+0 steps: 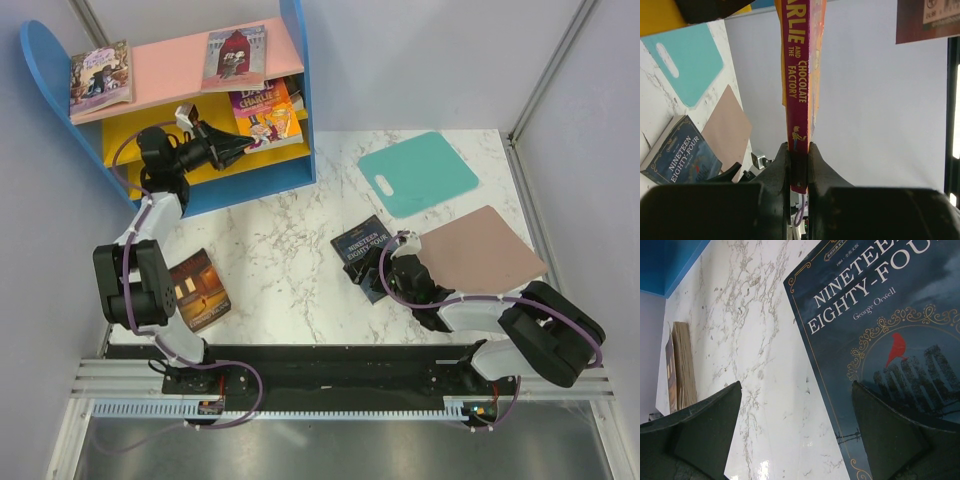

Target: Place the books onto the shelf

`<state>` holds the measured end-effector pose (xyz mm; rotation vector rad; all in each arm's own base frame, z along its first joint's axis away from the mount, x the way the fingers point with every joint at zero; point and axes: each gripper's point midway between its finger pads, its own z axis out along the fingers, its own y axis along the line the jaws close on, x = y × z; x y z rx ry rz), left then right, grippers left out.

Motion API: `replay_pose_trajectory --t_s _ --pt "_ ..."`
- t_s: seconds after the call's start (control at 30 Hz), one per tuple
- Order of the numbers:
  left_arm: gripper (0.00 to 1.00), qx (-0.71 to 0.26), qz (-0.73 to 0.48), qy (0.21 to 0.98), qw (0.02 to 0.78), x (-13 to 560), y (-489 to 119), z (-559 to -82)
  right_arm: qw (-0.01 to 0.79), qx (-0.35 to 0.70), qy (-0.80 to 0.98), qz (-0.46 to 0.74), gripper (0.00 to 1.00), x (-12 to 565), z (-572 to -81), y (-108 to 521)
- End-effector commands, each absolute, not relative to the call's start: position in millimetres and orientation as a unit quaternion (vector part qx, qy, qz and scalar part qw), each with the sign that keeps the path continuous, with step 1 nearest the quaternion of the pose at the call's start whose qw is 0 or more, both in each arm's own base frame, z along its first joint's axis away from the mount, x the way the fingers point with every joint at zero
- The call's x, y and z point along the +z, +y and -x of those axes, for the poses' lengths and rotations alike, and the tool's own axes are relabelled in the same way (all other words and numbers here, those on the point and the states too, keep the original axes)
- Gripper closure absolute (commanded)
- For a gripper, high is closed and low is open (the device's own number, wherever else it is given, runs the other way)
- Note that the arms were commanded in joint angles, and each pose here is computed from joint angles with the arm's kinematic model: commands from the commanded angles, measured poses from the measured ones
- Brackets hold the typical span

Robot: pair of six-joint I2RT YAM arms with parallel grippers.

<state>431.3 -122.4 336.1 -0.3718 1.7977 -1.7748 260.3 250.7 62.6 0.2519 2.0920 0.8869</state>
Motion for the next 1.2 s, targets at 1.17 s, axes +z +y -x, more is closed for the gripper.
replay_pose_trajectory --t_s 1.17 --pt "0.98 -0.698 0.065 0.635 0.325 363 -124 -335 0.387 0.337 0.855 -0.080 0.02 45 -252 253"
